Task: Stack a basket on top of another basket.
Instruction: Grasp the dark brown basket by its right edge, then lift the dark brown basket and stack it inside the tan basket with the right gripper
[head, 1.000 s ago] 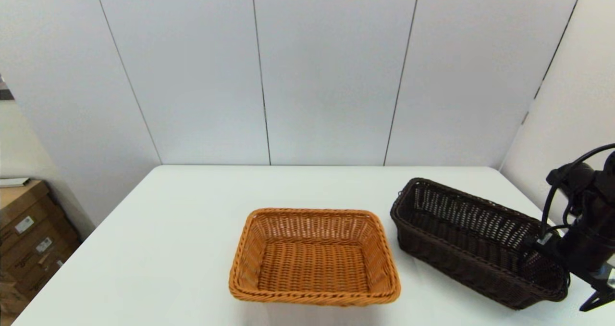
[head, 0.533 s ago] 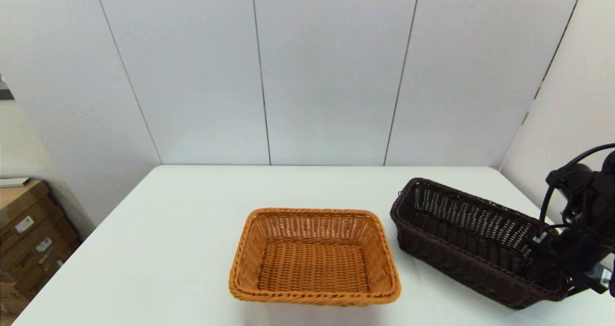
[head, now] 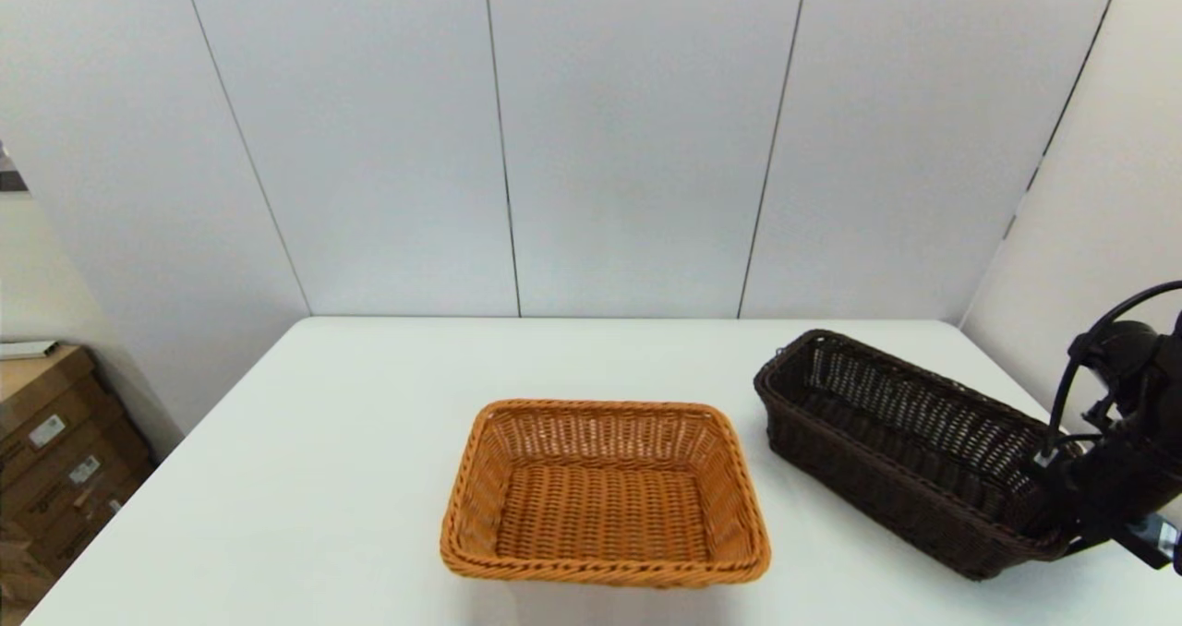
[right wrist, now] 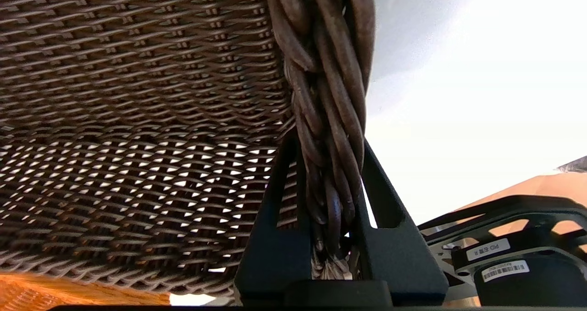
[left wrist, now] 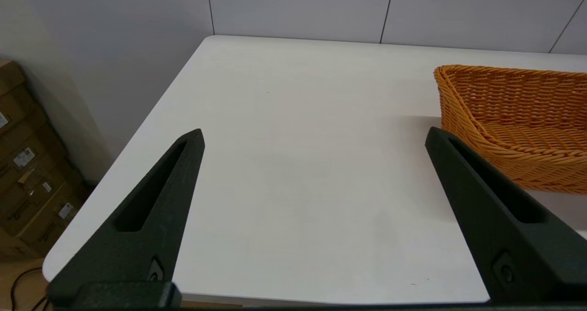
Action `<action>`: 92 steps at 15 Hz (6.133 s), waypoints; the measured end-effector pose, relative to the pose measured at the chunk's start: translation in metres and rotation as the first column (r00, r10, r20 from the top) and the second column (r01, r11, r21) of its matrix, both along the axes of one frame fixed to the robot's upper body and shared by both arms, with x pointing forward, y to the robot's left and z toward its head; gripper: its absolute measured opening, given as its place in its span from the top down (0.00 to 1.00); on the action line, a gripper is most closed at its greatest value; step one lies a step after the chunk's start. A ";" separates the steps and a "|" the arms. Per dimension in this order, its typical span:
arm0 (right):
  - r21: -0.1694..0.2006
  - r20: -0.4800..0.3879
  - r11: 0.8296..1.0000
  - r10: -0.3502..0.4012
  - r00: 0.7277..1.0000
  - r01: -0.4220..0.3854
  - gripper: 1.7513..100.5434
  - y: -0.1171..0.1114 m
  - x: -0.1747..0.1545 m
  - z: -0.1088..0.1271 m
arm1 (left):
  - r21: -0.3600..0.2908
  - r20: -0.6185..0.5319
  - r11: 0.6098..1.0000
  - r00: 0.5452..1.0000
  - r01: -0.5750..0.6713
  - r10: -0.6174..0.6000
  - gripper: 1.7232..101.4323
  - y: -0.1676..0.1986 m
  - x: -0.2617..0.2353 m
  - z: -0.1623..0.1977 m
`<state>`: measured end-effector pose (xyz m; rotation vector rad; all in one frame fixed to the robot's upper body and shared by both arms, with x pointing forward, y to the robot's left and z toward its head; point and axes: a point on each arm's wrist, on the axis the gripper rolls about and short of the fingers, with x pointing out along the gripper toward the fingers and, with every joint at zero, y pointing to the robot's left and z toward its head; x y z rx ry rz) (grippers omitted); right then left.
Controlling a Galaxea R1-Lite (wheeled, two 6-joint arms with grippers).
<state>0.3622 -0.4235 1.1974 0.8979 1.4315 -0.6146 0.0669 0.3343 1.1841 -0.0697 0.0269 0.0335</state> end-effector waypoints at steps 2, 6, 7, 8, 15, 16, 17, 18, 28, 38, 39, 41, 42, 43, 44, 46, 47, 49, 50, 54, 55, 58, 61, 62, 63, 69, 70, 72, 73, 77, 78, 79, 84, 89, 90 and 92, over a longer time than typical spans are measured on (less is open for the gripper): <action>0.068 0.037 0.998 -0.021 0.999 0.018 0.86 -0.010 -0.004 0.003 | -0.001 0.000 1.000 1.000 0.000 0.000 0.04 0.000 0.000 0.000; 0.205 0.223 0.979 -0.061 0.973 0.015 0.86 -0.039 -0.020 0.021 | 0.000 0.000 1.000 1.000 -0.001 0.001 0.04 0.000 0.000 0.000; 0.228 0.258 0.974 -0.073 0.963 0.013 0.86 -0.044 -0.024 0.025 | 0.000 0.000 1.000 1.000 0.000 0.000 0.04 0.000 0.000 0.000; 0.239 0.283 0.971 -0.082 0.956 0.012 0.86 -0.047 -0.027 0.029 | 0.000 0.000 1.000 1.000 -0.001 0.001 0.04 0.000 0.000 0.000; 0.264 0.385 0.956 0.020 0.923 -0.131 0.86 -0.033 -0.051 0.060 | 0.002 0.000 1.000 1.000 -0.001 0.001 0.04 0.000 0.000 0.000; 0.257 0.391 0.953 0.052 0.919 -0.163 0.86 -0.024 -0.054 0.070 | 0.001 0.000 1.000 1.000 -0.001 0.001 0.04 0.000 0.000 0.000; 0.254 0.391 0.947 0.085 0.916 -0.197 0.86 -0.014 -0.056 0.080 | 0.001 0.000 1.000 1.000 0.000 0.000 0.04 0.000 0.000 0.000; 0.247 0.393 0.940 0.127 0.911 -0.238 0.86 -0.002 -0.057 0.089 | 0.001 0.000 1.000 1.000 0.000 0.000 0.04 0.000 0.000 0.000; 0.093 0.366 0.841 0.470 0.804 -0.534 0.86 0.127 -0.044 0.156 | -0.001 0.000 1.000 1.000 0.000 0.000 0.04 0.000 0.000 0.000; -0.030 0.266 0.736 0.658 0.705 -0.676 0.86 0.220 0.006 0.148 | 0.000 0.001 1.000 1.000 -0.001 0.001 0.04 0.000 0.000 0.000; -0.023 0.259 0.735 0.659 0.706 -0.678 0.86 0.226 0.010 0.147 | 0.001 0.000 1.000 1.000 0.000 0.000 0.04 0.000 0.000 0.000; -0.010 0.243 0.722 0.673 0.698 -0.692 0.86 0.237 0.016 0.142 | 0.001 0.000 1.000 1.000 0.000 0.000 0.04 0.000 0.000 0.000; -0.002 0.235 0.716 0.679 0.696 -0.698 0.86 0.242 0.021 0.137 | 0.001 0.000 1.000 1.000 0.000 0.000 0.04 0.000 0.000 0.000; 0.009 0.234 0.713 0.681 0.694 -0.702 0.86 0.246 0.026 0.134 | 0.001 -0.001 1.000 1.000 -0.001 0.001 0.04 0.000 0.000 0.000; 0.024 0.240 0.704 0.685 0.687 -0.710 0.86 0.251 0.029 0.132 | 0.000 -0.001 1.000 1.000 -0.001 0.001 0.04 0.000 0.000 0.000; 0.077 0.257 0.680 0.693 0.674 -0.729 0.86 0.262 0.030 0.130 | 0.000 -0.001 1.000 1.000 -0.001 0.001 0.04 0.000 0.000 0.000; 0.101 0.263 0.667 0.697 0.667 -0.738 0.86 0.266 0.030 0.129 | 0.000 -0.001 1.000 1.000 0.000 0.000 0.04 0.000 0.000 0.000; 0.123 0.258 0.659 0.701 0.665 -0.742 0.86 0.269 0.032 0.124 | 0.001 -0.002 1.000 1.000 -0.001 0.001 0.04 0.000 0.000 0.000; 0.126 0.252 0.657 0.704 0.664 -0.744 0.86 0.271 0.033 0.122 | 0.001 -0.003 1.000 1.000 -0.001 0.001 0.04 0.000 0.000 0.000; 0.151 0.245 0.648 0.708 0.663 -0.747 0.86 0.271 0.037 0.114 | 0.002 -0.003 1.000 1.000 -0.001 0.001 0.04 0.000 0.000 0.000; 0.151 0.246 0.650 0.705 0.665 -0.745 0.86 0.269 0.039 0.114 | 0.002 -0.003 1.000 1.000 -0.001 0.001 0.04 0.000 0.000 0.000; 0.143 0.257 0.653 0.702 0.665 -0.744 0.86 0.265 0.046 0.111 | 0.002 -0.003 1.000 1.000 0.000 0.000 0.04 0.000 0.000 0.000; 0.125 0.274 0.672 0.684 0.676 -0.730 0.86 0.258 0.054 0.109 | 0.003 -0.003 1.000 1.000 -0.001 0.001 0.04 0.000 0.000 0.000; 0.115 0.272 0.678 0.681 0.680 -0.726 0.86 0.258 0.056 0.107 | 0.004 -0.003 1.000 1.000 0.000 0.000 0.04 0.000 0.000 0.000; 0.107 0.278 0.687 0.673 0.685 -0.718 0.86 0.256 0.059 0.106 | 0.003 -0.002 1.000 1.000 0.000 0.000 0.04 0.000 0.000 0.000; 0.060 0.286 0.717 0.654 0.700 -0.694 0.86 0.247 0.060 0.108 | 0.005 -0.003 1.000 1.000 0.000 0.001 0.04 0.000 0.000 0.000; 0.056 0.293 0.719 0.651 0.700 -0.693 0.86 0.245 0.059 0.111 | 0.005 -0.003 1.000 1.000 -0.001 0.001 0.04 0.000 0.000 0.000; 0.050 0.308 0.720 0.648 0.697 -0.692 0.86 0.243 0.056 0.116 | 0.005 -0.003 1.000 1.000 -0.001 0.001 0.04 0.000 0.000 0.000; 0.048 0.318 0.722 0.644 0.696 -0.690 0.87 0.241 0.054 0.120 | 0.005 -0.003 1.000 1.000 0.000 0.000 0.04 0.000 0.000 0.000; 0.047 0.344 0.722 0.637 0.690 -0.690 0.87 0.237 0.047 0.131 | 0.005 -0.003 1.000 1.000 0.000 0.000 0.04 0.000 0.000 0.000; 0.046 0.353 0.721 0.636 0.686 -0.691 0.87 0.236 0.045 0.134 | 0.005 -0.003 1.000 1.000 0.000 0.000 0.04 0.000 0.000 0.000; 0.042 0.363 0.721 0.634 0.683 -0.692 0.87 0.236 0.044 0.137 | 0.005 -0.003 1.000 1.000 0.000 0.001 0.04 0.000 0.000 0.000; 0.023 0.409 0.723 0.624 0.666 -0.691 0.87 0.237 0.049 0.135 | 0.005 -0.003 1.000 1.000 0.000 0.001 0.04 0.000 0.000 0.000; 0.015 0.449 0.744 0.592 0.670 -0.668 0.87 0.240 0.056 0.131 | 0.007 -0.003 1.000 1.000 0.000 0.000 0.04 0.000 0.000 0.000; 0.010 0.458 0.747 0.588 0.667 -0.665 0.87 0.240 0.057 0.130 | 0.006 -0.003 1.000 1.000 0.000 0.000 0.04 0.000 0.000 0.000; -0.015 0.466 0.760 0.580 0.668 -0.649 0.87 0.239 0.059 0.128 | 0.006 -0.003 1.000 1.000 0.000 0.000 0.04 0.000 0.000 0.000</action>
